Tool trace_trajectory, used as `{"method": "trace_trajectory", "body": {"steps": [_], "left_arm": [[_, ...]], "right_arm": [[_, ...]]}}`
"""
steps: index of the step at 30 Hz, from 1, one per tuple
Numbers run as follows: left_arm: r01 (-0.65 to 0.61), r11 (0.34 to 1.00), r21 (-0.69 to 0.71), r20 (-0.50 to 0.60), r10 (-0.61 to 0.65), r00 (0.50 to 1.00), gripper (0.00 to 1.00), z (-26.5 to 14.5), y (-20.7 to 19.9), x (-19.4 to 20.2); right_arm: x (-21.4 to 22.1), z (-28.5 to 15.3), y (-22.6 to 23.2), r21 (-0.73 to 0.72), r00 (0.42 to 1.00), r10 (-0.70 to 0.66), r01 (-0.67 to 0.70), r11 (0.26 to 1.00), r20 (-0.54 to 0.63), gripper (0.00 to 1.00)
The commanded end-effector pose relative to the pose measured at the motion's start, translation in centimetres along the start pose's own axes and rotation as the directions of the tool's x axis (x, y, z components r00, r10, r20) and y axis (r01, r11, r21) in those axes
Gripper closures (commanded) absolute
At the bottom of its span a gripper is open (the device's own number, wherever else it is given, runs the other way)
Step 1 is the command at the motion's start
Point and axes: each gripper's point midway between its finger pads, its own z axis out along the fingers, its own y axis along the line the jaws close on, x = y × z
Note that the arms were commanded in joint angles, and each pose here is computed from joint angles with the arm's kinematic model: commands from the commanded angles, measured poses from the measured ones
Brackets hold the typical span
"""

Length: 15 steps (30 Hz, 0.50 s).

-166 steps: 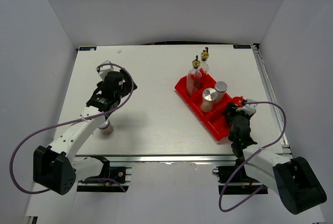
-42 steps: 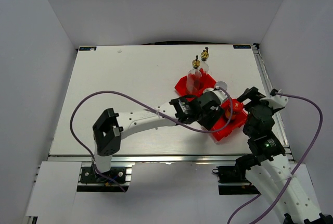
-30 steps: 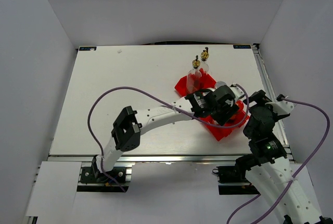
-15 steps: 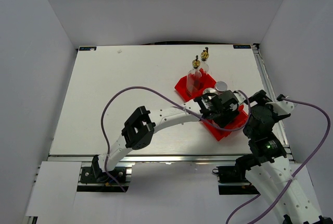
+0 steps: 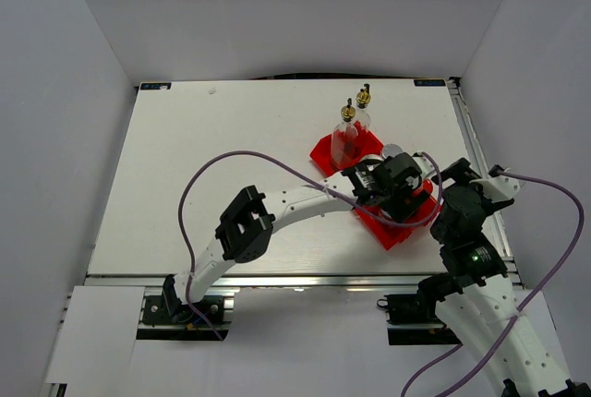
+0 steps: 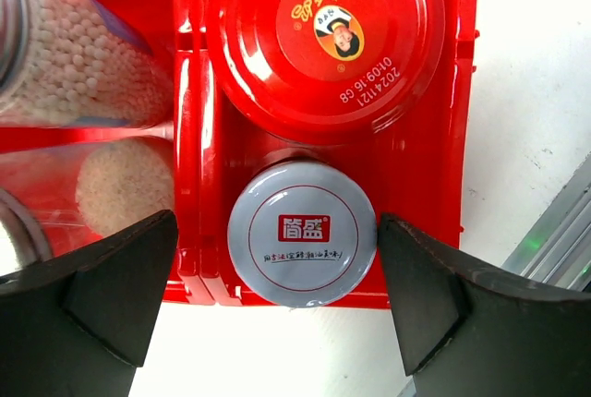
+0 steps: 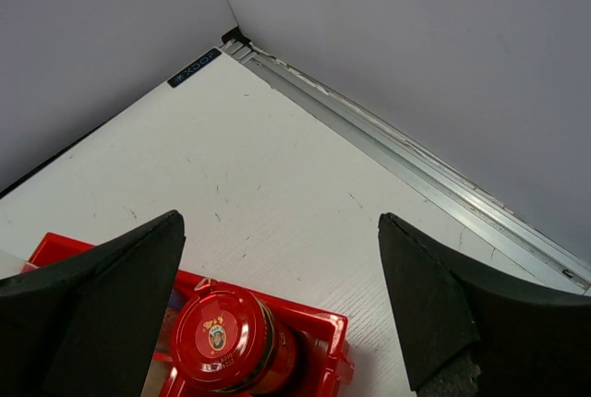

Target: Organize the condiment bottles

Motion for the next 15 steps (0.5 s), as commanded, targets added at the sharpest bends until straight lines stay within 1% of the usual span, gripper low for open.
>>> {"method": "trace_trajectory", "body": {"steps": [1, 6, 8, 9, 11, 12, 13, 14, 15], "left_arm": [[0.003, 1.0, -0.011, 0.141, -0.001, 0.99, 0.02, -4.8, 0.8, -5.5], [0.01, 1.0, -0.011, 0.195, -0.008, 0.981, 0.02, -9.0, 1.2, -7.6], [0.02, 0.999, -0.041, 0.197, -0.012, 0.98, 0.02, -10.5, 1.9, -7.8], [0.035, 0.997, -0.069, 0.217, -0.019, 0.976, 0.02, -12.2, 2.6, -8.3], [0.058, 0.994, -0.097, 0.231, -0.034, 0.972, 0.02, -14.2, 3.5, -8.2], [0.1, 0.982, -0.157, 0.259, -0.056, 0.964, 0.02, -16.5, 5.1, -8.0], [0.134, 0.972, -0.195, 0.29, -0.073, 0.954, 0.02, -17.7, 6.1, -7.9], [0.182, 0.951, -0.249, 0.314, -0.098, 0.944, 0.02, -18.8, 8.2, -7.5], [0.269, 0.914, -0.305, 0.356, -0.153, 0.922, 0.02, -20.9, 10.9, -5.9]], "right_arm": [[-1.5, 0.1, 0.6, -0.01, 0.999, 0.03, -0.029, 1.0, 0.027, 0.11], [-1.3, 0.1, 0.4, 0.01, 0.999, 0.037, -0.037, 0.999, 0.022, 0.11], [-1.2, 0.3, 0.1, 0.039, 0.999, 0.027, -0.028, 0.999, 0.019, 0.11], [-1.1, 0.4, 0.1, 0.047, 1.0, 0.019, -0.02, 0.999, 0.013, 0.11], [-0.7, 0.7, 0.3, 0.063, 1.0, -0.011, 0.012, 0.998, -0.01, 0.11], [-0.6, 0.9, 0.1, 0.076, 1.0, -0.021, 0.022, 0.997, -0.017, 0.11], [0.0, 1.2, -0.1, 0.099, 0.998, -0.045, 0.049, 0.994, -0.04, 0.11], [-0.3, 1.5, -0.3, 0.116, 0.998, -0.042, 0.047, 0.992, -0.046, 0.11], [0.4, 1.7, -0.2, 0.106, 0.995, -0.059, 0.068, 0.992, -0.083, 0.1]]}}
